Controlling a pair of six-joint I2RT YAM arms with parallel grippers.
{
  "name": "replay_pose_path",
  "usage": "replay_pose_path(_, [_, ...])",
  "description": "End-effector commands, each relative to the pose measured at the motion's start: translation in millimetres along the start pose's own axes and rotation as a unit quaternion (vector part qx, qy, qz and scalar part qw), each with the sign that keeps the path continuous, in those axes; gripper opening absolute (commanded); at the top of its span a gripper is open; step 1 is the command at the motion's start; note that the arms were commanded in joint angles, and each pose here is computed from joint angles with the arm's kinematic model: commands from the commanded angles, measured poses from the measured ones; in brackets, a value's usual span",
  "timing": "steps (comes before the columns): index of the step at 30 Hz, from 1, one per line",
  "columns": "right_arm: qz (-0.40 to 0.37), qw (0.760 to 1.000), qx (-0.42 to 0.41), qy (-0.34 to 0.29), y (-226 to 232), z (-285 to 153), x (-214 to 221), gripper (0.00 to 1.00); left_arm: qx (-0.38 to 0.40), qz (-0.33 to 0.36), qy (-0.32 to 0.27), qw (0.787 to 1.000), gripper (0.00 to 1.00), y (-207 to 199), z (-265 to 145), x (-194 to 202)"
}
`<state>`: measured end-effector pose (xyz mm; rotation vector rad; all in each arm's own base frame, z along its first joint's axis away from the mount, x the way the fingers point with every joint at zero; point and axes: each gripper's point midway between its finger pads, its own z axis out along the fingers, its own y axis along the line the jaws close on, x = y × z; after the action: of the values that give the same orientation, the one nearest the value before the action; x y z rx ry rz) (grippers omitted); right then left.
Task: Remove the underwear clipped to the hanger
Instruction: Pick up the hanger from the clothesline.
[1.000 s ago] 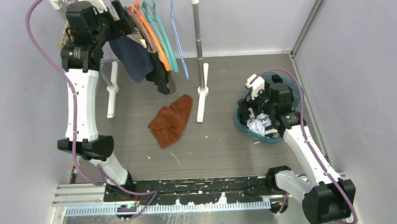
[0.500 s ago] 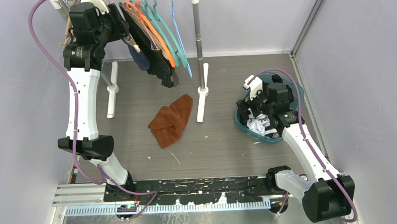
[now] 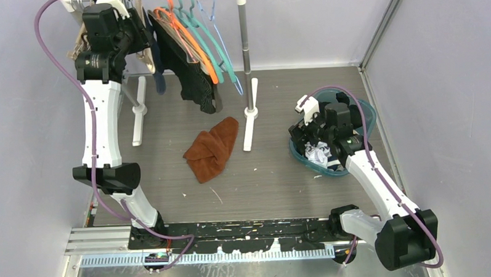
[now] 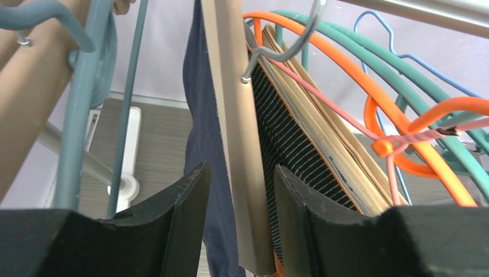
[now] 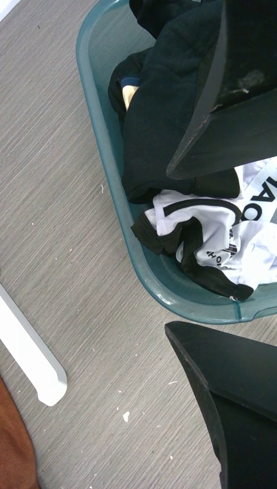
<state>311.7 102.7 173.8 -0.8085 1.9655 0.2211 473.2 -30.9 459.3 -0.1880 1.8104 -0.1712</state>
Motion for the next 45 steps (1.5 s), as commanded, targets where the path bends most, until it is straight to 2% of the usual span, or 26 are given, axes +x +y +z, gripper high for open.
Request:
replay_pose_path(1, [-0.016,1.0,0.006,-0.005,-1.2,2.1,-5.1,1.0,0.003,0.004,-0.038,0.999,0.46,4.0,-12.8,-26.4])
replay_pose_path(6, [-0.019,1.0,0.002,-0.001,1.5,4.3,-3.5,1.0,0.003,0.007,-0.048,0.999,0.44,3.8,-8.8,-33.3])
replay_pose_path(11, [-0.021,1.0,-0.001,0.002,3.5,5.2,-2.7,1.0,0.0,0.012,-0.055,0.998,0.35,4.7,-5.1,-37.0])
replay_pose_path(21, [-0.028,1.0,-0.005,0.009,6.4,8.5,-0.7,1.0,0.005,0.02,-0.057,0.998,0.25,3.4,-3.6,-38.1])
replay_pose_path(26, [-0.03,0.999,-0.006,0.009,7.4,8.7,-1.5,1.0,0.006,0.022,-0.068,0.997,0.15,2.7,-11.6,-45.8])
replay_pose_path(34, [-0.03,1.0,-0.007,0.008,7.6,8.0,-2.6,1.0,-0.016,0.041,-0.119,0.992,0.0,8.8,-38.6,-75.1])
replay_pose_path(45, [-0.029,1.0,-0.004,0.006,6.9,7.0,-4.4,1.0,-0.019,0.069,-0.156,0.985,0.0,8.7,-64.3,-95.7])
